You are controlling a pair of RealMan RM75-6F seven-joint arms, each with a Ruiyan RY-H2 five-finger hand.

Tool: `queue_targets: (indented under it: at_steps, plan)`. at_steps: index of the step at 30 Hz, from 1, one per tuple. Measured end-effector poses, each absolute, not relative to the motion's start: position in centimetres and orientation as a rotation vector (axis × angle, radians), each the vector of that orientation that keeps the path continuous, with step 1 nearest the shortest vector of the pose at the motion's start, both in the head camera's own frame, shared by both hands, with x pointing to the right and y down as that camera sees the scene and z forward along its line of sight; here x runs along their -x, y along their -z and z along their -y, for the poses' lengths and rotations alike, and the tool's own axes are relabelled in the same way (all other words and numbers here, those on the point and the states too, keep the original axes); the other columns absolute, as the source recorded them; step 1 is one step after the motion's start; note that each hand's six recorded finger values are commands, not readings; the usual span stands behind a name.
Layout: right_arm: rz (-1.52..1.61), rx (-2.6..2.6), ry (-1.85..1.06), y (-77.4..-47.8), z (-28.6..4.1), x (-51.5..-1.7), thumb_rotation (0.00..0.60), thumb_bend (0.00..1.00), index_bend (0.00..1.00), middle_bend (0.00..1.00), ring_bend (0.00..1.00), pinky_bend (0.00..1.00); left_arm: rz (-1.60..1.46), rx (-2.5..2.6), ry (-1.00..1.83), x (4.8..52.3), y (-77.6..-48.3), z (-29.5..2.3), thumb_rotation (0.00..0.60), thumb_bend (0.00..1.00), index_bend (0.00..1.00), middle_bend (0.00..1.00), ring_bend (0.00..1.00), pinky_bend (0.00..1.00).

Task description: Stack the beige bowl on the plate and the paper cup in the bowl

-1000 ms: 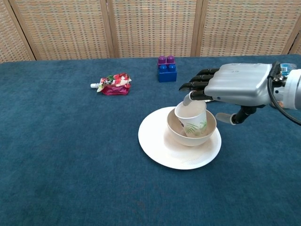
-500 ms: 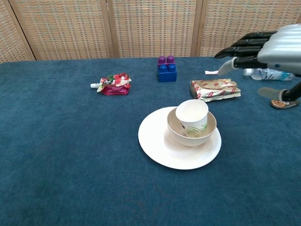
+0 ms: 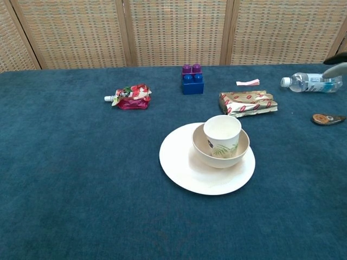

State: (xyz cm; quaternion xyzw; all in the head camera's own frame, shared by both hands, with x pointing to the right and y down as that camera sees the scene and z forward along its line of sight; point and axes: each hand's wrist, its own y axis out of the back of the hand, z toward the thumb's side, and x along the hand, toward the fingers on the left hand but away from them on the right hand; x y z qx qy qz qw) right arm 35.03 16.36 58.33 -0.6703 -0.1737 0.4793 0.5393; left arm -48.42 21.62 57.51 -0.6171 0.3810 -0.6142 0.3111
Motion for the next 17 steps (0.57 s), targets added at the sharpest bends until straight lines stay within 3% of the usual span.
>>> queue_targets:
  at_steps: [6,17]
  plan:
    - [0.610,1.633,-1.234,-59.3,-18.0,-38.3,0.600,0.00,0.00,0.00,0.00,0.00,-1.004,1.635,1.588,48.1,-56.9,-21.9,0.600,0.00,0.00,0.00,0.00,0.00]
    - [0.943,1.587,-1.265,-57.8,-21.1,-39.9,0.600,0.00,0.00,0.00,0.00,0.00,-1.014,1.615,1.542,47.9,-56.1,-22.1,0.600,0.00,0.00,0.00,0.00,0.00]
